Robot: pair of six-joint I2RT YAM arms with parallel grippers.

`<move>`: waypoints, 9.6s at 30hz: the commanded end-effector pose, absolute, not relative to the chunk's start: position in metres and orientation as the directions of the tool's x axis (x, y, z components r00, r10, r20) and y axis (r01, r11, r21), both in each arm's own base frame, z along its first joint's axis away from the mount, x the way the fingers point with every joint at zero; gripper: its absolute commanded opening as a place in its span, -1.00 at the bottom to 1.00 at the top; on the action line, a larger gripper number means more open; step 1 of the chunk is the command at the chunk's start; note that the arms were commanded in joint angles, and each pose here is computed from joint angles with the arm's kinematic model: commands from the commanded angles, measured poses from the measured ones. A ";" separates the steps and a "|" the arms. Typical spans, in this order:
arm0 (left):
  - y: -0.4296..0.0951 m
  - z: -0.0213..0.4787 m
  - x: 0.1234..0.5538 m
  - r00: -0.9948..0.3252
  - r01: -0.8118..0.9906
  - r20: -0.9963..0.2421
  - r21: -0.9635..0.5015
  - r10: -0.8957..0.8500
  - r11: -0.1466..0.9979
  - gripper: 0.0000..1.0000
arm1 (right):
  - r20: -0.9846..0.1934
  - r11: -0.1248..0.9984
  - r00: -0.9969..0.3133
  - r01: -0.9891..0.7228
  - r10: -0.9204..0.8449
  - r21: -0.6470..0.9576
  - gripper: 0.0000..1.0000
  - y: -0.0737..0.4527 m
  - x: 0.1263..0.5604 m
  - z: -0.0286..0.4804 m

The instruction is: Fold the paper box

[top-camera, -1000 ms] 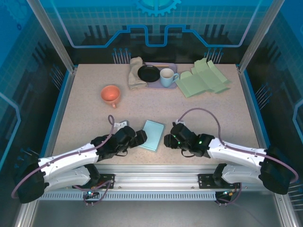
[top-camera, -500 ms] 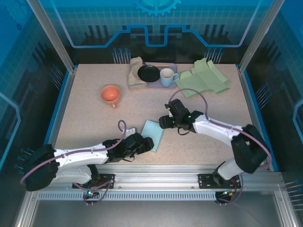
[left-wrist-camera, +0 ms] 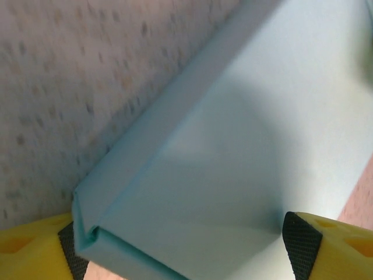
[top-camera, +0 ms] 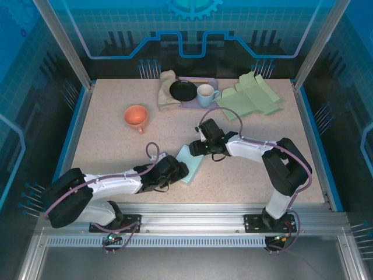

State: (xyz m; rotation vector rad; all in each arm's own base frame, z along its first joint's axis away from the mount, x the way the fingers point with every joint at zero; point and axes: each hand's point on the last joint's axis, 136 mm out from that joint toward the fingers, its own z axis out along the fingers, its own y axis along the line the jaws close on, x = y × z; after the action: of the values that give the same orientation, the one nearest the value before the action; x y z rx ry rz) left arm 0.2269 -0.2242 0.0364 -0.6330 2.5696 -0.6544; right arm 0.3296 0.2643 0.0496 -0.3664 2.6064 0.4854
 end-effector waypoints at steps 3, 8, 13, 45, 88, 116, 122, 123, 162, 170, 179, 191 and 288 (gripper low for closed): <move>-0.239 0.051 0.273 -0.800 -0.311 -0.279 -0.565 -0.532 0.764 0.63 | -0.417 0.893 -0.908 -0.217 -0.037 0.394 0.18 0.252 0.326 0.040; -0.249 0.046 0.319 -0.807 -0.328 -0.232 -0.590 -0.543 0.738 0.51 | -0.383 0.860 -0.923 -0.172 0.029 0.480 0.14 0.255 0.329 0.036; -0.239 0.054 0.375 -0.811 -0.290 -0.336 -0.480 -0.479 0.828 0.48 | -0.375 0.861 -0.925 -0.140 0.063 0.489 0.04 0.261 0.346 0.034; -0.143 0.150 0.462 -0.703 -0.337 -0.557 -0.287 -0.442 0.897 0.83 | -0.513 0.958 -0.832 0.076 0.214 0.277 0.12 0.183 0.435 0.101; -0.216 0.161 0.351 -0.727 0.034 -0.668 -0.262 -0.156 0.964 0.84 | -0.288 0.641 -0.581 0.607 0.761 0.469 -0.83 0.014 0.528 0.041; -0.186 0.172 0.255 -0.774 0.025 -0.579 -0.431 -0.255 0.902 0.85 | -0.700 0.910 -0.661 -0.061 0.272 0.411 -1.00 0.112 0.232 0.239; -0.185 0.164 0.229 -0.794 0.056 -0.538 -0.529 -0.284 0.847 0.85 | -0.578 0.901 -0.795 -0.101 0.182 0.422 -1.00 0.122 0.185 0.168; -0.185 0.162 0.227 -0.796 0.055 -0.532 -0.540 -0.289 0.840 0.86 | -0.553 0.894 -0.816 -0.110 0.168 0.434 -1.00 0.125 0.179 0.159; -0.234 0.092 0.286 -0.818 0.023 -0.510 -0.493 -0.267 0.870 0.84 | -0.510 0.939 -0.841 -0.009 0.178 0.343 0.05 0.099 0.159 0.095; -0.273 0.072 0.320 -0.851 0.036 -0.480 -0.461 -0.215 0.886 0.74 | -0.524 0.931 -0.832 -0.027 0.180 0.363 0.05 0.098 0.152 0.098; -0.294 0.041 0.336 -0.866 0.039 -0.476 -0.370 -0.153 0.928 -0.44 | -0.536 0.928 -0.825 -0.043 0.175 0.370 0.05 0.100 0.152 0.098; -0.250 0.033 0.280 -0.850 0.025 -0.502 -0.336 -0.157 0.942 -0.95 | -0.500 0.891 -0.824 0.013 0.267 0.454 0.05 0.116 0.165 0.086; -0.283 0.133 0.376 -0.613 0.377 -0.773 -0.107 0.161 0.920 -1.00 | -0.699 0.822 -0.544 -0.559 -0.464 -0.110 0.08 0.184 0.337 0.211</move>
State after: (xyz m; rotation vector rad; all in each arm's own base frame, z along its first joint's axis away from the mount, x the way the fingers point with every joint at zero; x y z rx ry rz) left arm 0.3627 -0.2870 0.0925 0.2996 2.4161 -0.3811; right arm 0.3424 0.1671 0.2124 -0.3529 2.2688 0.2281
